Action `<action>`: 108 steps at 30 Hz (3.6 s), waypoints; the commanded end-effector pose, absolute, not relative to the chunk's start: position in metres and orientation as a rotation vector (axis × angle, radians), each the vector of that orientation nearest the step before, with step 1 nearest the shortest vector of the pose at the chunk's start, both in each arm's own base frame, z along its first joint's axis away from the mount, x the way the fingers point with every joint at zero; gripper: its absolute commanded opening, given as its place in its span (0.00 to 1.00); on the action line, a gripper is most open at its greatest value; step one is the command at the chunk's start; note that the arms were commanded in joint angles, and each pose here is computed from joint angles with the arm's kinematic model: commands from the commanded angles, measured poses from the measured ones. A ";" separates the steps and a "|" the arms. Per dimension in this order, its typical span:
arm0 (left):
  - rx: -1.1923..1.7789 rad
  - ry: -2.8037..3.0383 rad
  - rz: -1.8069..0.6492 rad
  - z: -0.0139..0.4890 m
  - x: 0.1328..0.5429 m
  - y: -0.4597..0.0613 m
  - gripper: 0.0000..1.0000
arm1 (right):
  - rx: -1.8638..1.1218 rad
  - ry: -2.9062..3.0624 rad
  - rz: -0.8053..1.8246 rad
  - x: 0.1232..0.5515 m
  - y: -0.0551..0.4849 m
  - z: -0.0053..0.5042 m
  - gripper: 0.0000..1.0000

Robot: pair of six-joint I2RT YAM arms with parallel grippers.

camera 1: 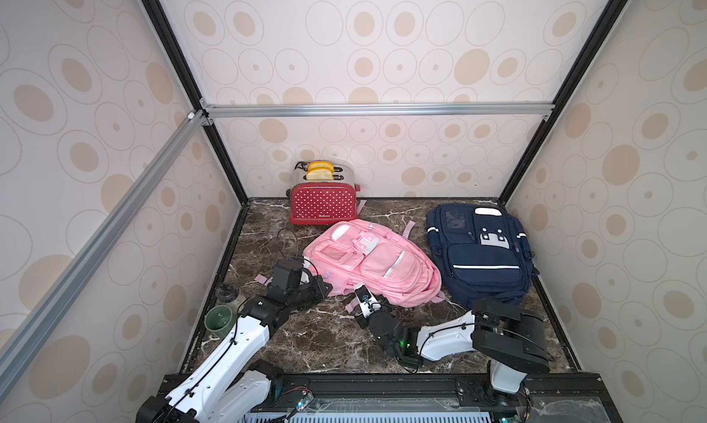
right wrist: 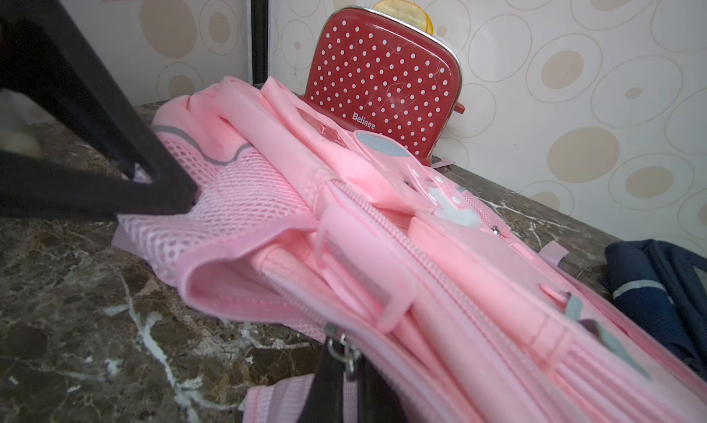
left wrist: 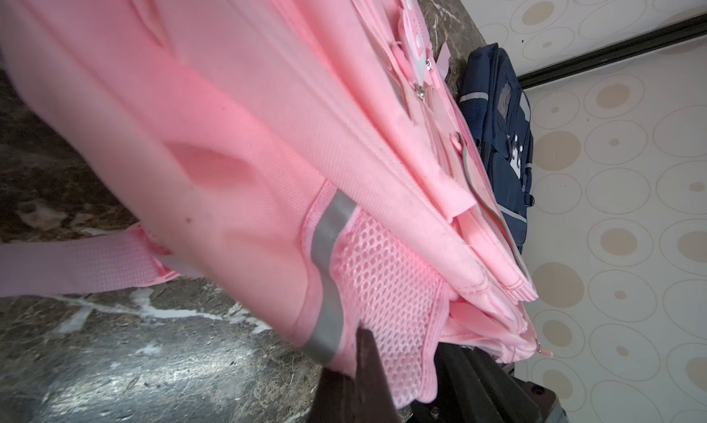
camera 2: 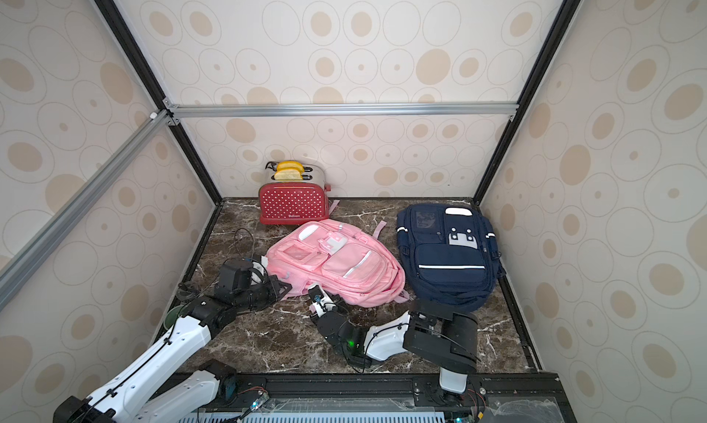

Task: Zip up the backpack
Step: Zip the zipper on the backpack.

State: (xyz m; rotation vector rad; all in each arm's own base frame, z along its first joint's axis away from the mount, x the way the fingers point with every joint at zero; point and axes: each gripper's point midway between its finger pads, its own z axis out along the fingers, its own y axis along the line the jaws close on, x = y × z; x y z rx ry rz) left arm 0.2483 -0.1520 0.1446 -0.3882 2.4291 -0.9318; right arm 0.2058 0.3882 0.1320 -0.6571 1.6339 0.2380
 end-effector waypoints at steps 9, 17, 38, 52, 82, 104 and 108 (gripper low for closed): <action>-0.418 2.500 -0.816 0.121 0.246 -0.141 0.00 | -0.855 1.788 0.381 0.175 0.377 0.111 0.00; -0.415 2.522 -0.670 0.109 0.251 -0.125 0.00 | -1.083 1.948 0.428 0.143 0.369 0.077 0.00; -0.519 2.526 -0.160 0.079 0.262 -0.052 0.00 | -1.329 2.129 0.442 0.095 0.299 0.053 0.00; -0.579 2.522 -0.063 0.061 0.274 -0.030 0.00 | -1.401 2.109 0.498 0.085 0.303 0.030 0.00; -0.454 2.536 -0.374 0.066 0.207 -0.071 0.66 | -1.307 2.042 0.532 0.097 0.386 0.030 0.00; -0.514 2.590 -0.645 0.065 0.178 -0.125 0.69 | -1.325 1.969 0.484 0.105 0.422 0.033 0.00; -0.521 2.628 -0.663 0.055 0.178 -0.138 0.67 | -1.349 1.949 0.465 0.102 0.425 0.034 0.00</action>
